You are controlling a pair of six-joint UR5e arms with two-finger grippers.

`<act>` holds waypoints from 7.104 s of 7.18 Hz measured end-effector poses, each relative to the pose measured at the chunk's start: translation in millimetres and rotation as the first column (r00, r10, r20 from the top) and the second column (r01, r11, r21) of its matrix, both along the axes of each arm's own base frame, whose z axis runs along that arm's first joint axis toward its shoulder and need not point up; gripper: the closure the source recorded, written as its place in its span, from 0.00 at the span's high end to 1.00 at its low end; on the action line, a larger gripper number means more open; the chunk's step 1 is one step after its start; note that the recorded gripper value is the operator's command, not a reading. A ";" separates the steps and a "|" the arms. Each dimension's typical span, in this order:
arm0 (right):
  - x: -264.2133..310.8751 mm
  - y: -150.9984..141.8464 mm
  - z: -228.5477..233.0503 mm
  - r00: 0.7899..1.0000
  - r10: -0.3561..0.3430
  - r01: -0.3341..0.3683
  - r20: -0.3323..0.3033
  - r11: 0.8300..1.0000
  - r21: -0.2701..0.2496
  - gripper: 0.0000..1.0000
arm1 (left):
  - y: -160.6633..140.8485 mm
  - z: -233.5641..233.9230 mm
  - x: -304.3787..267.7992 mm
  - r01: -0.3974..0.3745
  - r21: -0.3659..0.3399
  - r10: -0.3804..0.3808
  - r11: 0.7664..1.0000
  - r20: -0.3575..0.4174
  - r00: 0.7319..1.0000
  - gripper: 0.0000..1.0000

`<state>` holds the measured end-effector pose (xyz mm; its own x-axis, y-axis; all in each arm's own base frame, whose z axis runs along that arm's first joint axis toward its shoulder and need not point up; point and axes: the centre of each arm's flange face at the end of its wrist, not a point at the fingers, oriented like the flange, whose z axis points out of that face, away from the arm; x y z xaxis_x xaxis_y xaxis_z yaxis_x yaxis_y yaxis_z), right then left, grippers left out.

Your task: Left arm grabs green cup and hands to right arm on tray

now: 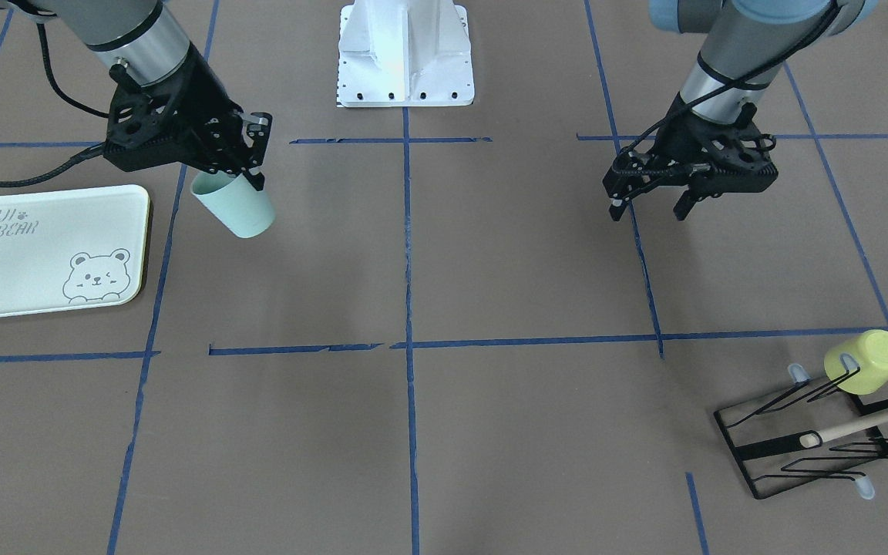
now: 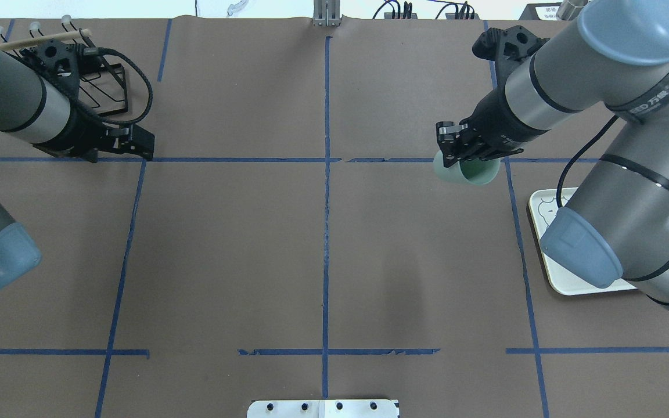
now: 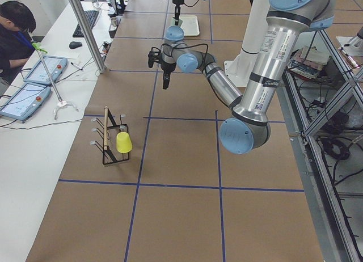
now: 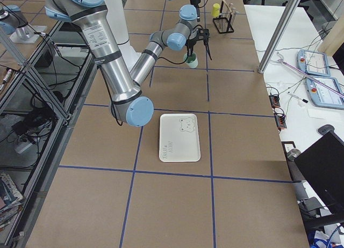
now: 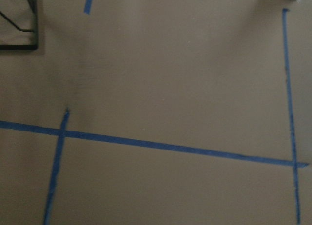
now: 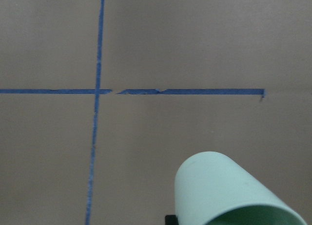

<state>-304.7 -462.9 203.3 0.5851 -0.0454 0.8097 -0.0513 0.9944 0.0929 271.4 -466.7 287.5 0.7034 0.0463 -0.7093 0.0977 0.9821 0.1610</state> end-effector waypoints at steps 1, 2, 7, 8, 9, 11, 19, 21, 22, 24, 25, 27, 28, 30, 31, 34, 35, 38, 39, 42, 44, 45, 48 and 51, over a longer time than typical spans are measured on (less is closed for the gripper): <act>24.4 -10.1 12.4 0.996 -0.047 0.050 -0.078 0.998 0.045 0.00 | 2.2 18.4 -31.3 -0.080 0.024 0.078 0.996 0.075 0.994 1.00; 51.8 -19.4 33.5 0.985 -0.092 0.106 -0.145 0.990 0.090 0.00 | 1.8 48.9 -71.0 -0.145 0.023 0.141 0.989 0.107 0.984 1.00; 196.4 -18.6 187.2 0.939 -0.237 0.268 -0.249 0.958 0.101 0.00 | 3.8 263.9 -303.7 -0.245 -0.046 0.246 0.968 0.019 0.969 1.00; 210.3 -10.9 207.9 0.941 -0.237 0.263 -0.243 0.962 0.078 0.03 | 9.9 292.1 -322.0 -0.240 -0.067 0.240 0.968 0.002 0.971 1.00; 217.4 -2.7 226.9 0.942 -0.234 0.255 -0.239 0.965 0.063 0.02 | 16.5 307.4 -329.9 -0.234 -0.086 0.234 0.968 -0.008 0.972 1.00; 219.8 8.6 269.0 0.952 -0.201 0.215 -0.229 0.976 0.036 0.01 | 22.4 317.6 -333.3 -0.230 -0.103 0.229 0.968 -0.017 0.973 1.00; 73.4 28.0 284.2 0.935 -0.216 0.217 -0.282 0.976 -0.027 0.02 | 21.8 321.4 -333.5 -0.222 -0.118 0.221 0.968 -0.022 0.975 1.00; 72.8 30.0 295.9 0.910 -0.277 0.282 -0.309 0.959 -0.029 0.12 | 21.7 322.2 -333.4 -0.222 -0.120 0.221 0.968 -0.022 0.975 1.00; 70.8 28.5 303.1 0.904 -0.288 0.292 -0.314 0.956 -0.037 0.32 | 21.3 322.9 -333.1 -0.222 -0.121 0.221 0.967 -0.023 0.975 1.00; 66.3 24.2 313.2 0.900 -0.294 0.293 -0.320 0.955 -0.054 1.00 | 20.6 324.2 -332.9 -0.223 -0.122 0.222 0.967 -0.023 0.975 1.00; 65.4 23.3 315.1 0.900 -0.293 0.290 -0.322 0.955 -0.059 1.00 | 20.4 324.2 -332.8 -0.223 -0.122 0.222 0.967 -0.023 0.975 1.00; 65.0 23.7 308.6 0.905 -0.292 0.292 -0.311 0.955 -0.048 1.00 | 20.7 324.4 -333.1 -0.223 -0.122 0.221 0.967 -0.024 0.975 1.00; 67.6 25.1 295.0 0.911 -0.287 0.292 -0.296 0.956 -0.027 1.00 | 21.0 324.6 -333.2 -0.222 -0.122 0.221 0.967 -0.025 0.975 1.00; 101.8 20.1 265.9 0.929 -0.245 0.260 -0.276 0.965 0.019 1.00 | 20.4 323.2 -332.8 -0.223 -0.120 0.222 0.967 -0.024 0.975 1.00; 136.6 12.0 263.2 0.930 -0.243 0.263 -0.275 0.964 0.037 1.00 | 19.7 322.9 -332.9 -0.224 -0.118 0.222 0.968 -0.023 0.975 1.00; 272.8 21.0 313.4 0.909 -0.289 0.323 -0.298 0.944 0.067 1.00 | 18.8 328.8 -333.1 -0.224 -0.093 0.223 0.970 -0.017 0.975 1.00; 306.1 43.0 340.5 0.915 -0.285 0.309 -0.286 0.950 0.042 1.00 | 18.9 334.0 -332.9 -0.225 -0.097 0.224 0.969 -0.017 0.974 1.00; 339.5 85.3 386.4 0.933 -0.269 0.267 -0.238 0.963 -0.040 1.00 | 21.6 342.9 -333.7 -0.223 -0.100 0.222 0.970 -0.014 0.975 1.00; 341.2 87.5 389.4 0.935 -0.267 0.263 -0.236 0.964 -0.046 1.00 | 23.8 345.9 -334.1 -0.221 -0.108 0.221 0.969 -0.010 0.975 1.00; 342.0 87.4 394.8 0.935 -0.267 0.262 -0.234 0.964 -0.056 1.00 | 34.2 349.7 -334.8 -0.221 -0.116 0.222 0.968 -0.005 0.975 1.00; 341.9 86.3 397.3 0.934 -0.270 0.263 -0.232 0.963 -0.060 1.00 | 40.9 352.6 -334.6 -0.222 -0.122 0.223 0.967 -0.006 0.975 1.00; 341.9 85.9 398.3 0.934 -0.271 0.264 -0.232 0.963 -0.061 1.00 | 41.8 352.9 -334.6 -0.222 -0.123 0.223 0.967 -0.006 0.975 1.00; 341.8 85.3 398.6 0.934 -0.272 0.266 -0.232 0.962 -0.060 1.00 | 42.5 352.9 -334.6 -0.222 -0.123 0.223 0.967 -0.006 0.975 1.00; 341.8 85.5 398.9 0.934 -0.273 0.267 -0.232 0.962 -0.058 1.00 | 42.8 351.2 -334.8 -0.222 -0.119 0.223 0.968 -0.004 0.975 1.00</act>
